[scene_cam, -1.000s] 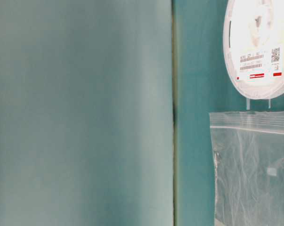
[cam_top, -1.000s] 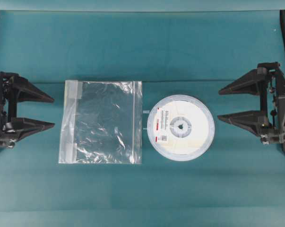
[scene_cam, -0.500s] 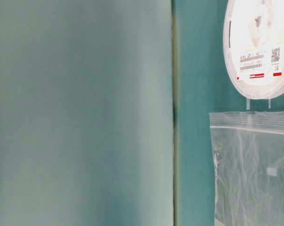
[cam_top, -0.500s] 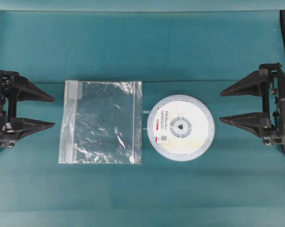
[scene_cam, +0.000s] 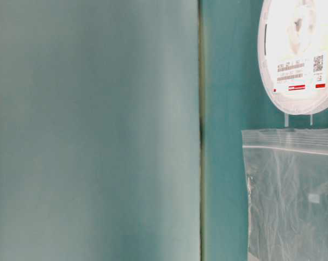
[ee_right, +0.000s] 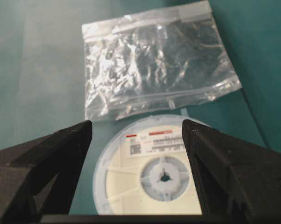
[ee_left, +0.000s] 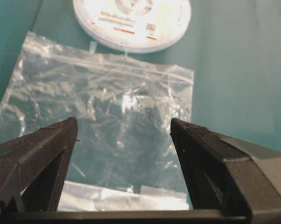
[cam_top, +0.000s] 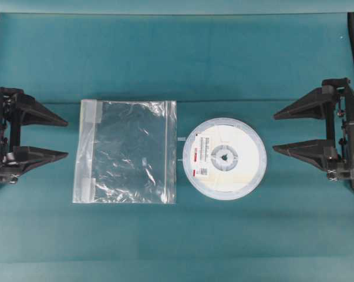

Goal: Take out the reel from the clear zip bag.

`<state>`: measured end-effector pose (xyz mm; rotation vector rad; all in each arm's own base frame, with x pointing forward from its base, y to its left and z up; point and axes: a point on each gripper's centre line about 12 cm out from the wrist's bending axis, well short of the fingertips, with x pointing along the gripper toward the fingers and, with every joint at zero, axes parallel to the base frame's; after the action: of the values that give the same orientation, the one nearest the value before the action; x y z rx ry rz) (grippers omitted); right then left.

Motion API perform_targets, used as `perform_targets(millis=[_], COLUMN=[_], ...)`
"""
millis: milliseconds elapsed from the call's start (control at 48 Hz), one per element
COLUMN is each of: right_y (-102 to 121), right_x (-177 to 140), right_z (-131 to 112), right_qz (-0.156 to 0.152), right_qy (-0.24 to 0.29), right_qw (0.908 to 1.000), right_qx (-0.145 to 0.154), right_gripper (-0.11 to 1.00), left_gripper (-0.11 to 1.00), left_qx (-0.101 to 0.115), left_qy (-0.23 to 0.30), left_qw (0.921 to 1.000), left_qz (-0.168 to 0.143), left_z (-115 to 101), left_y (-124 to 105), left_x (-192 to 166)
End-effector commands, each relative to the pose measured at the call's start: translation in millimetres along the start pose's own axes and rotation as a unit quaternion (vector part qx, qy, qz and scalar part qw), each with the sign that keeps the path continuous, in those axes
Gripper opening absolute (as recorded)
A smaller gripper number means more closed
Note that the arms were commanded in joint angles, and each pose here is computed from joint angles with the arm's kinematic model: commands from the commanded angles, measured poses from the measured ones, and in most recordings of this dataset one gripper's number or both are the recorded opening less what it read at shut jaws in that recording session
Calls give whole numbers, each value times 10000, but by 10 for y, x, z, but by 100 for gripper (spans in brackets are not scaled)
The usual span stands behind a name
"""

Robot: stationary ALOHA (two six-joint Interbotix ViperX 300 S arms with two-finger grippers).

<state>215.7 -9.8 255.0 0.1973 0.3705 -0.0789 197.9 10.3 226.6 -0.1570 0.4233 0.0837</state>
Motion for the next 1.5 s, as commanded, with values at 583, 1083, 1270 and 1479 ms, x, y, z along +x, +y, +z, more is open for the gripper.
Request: perform_targets(millis=[583, 1083, 1270, 1479], right_y=[5, -1, -1, 0], right_x=[2, -6, -3, -6], right_z=[9, -20, -22, -16], right_qz=[10, 7, 6, 9], right_qy=[-22, -6, 1, -22], right_qw=[10000, 10000, 10000, 10000], right_qx=[-41, -10, -3, -10], right_gripper=[86, 86, 86, 86], left_gripper=[87, 87, 87, 87], left_qx=[33, 26, 18, 26], left_qy=[-151, -151, -151, -136], left_qw=[9999, 9999, 9999, 9999], left_qz=[-28, -28, -28, -26], left_z=[107, 107, 107, 99], left_y=[-19, -19, -19, -18], left_x=[-6, -6, -6, -5])
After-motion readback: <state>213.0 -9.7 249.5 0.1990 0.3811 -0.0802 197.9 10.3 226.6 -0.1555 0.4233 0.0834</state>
